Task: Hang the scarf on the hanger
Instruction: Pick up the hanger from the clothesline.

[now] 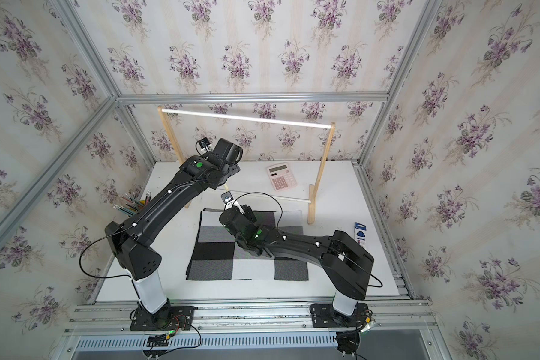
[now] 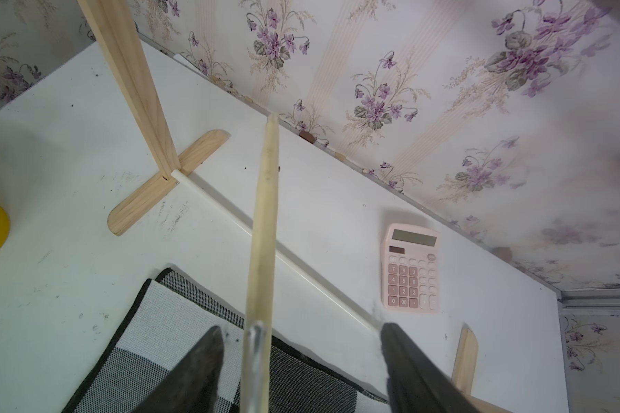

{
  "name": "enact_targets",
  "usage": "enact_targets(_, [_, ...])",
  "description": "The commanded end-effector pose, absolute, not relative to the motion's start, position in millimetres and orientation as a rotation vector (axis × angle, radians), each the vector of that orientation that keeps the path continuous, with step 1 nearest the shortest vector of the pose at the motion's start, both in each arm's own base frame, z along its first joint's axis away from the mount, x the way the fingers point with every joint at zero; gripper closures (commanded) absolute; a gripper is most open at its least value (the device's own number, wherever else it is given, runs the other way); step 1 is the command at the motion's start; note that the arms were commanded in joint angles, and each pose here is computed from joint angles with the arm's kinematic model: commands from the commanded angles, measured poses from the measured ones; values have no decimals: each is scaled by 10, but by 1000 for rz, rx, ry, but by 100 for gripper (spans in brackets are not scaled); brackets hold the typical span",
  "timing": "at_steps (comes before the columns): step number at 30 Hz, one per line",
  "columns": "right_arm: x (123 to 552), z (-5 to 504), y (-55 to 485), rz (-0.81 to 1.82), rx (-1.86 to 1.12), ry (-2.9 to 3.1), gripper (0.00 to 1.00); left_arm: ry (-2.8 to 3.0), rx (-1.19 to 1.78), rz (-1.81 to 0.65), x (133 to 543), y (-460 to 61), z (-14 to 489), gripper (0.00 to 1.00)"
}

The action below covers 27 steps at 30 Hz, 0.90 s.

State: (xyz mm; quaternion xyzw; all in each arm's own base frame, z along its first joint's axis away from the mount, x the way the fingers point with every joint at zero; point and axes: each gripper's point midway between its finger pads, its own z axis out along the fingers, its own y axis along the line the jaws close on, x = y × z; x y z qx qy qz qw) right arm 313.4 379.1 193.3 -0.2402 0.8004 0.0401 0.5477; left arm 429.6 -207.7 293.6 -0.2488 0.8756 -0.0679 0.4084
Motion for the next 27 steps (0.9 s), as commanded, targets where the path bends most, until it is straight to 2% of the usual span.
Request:
enact_targets(1, [3129, 1974, 3820, 118, -545, 1892, 100, 2234, -644, -154, 4275, -2039, 2852, 29])
enact_targets(10, [3126, 1977, 3848, 124, -555, 1894, 100, 2278, -658, -138, 4279, -2025, 2697, 30])
enact_targets(18, [3139, 2110, 3859, 139, -532, 1867, 100, 2304, -657, -169, 4229, -2043, 2649, 36])
enact_targets(21, [3157, 2163, 3866, 140, -519, 1856, 100, 2299, -654, -193, 4195, -2036, 2698, 34])
enact_targets(27, [3167, 2274, 3880, 160, -496, 1835, 100, 2300, -645, -192, 4118, -1984, 2726, 23])
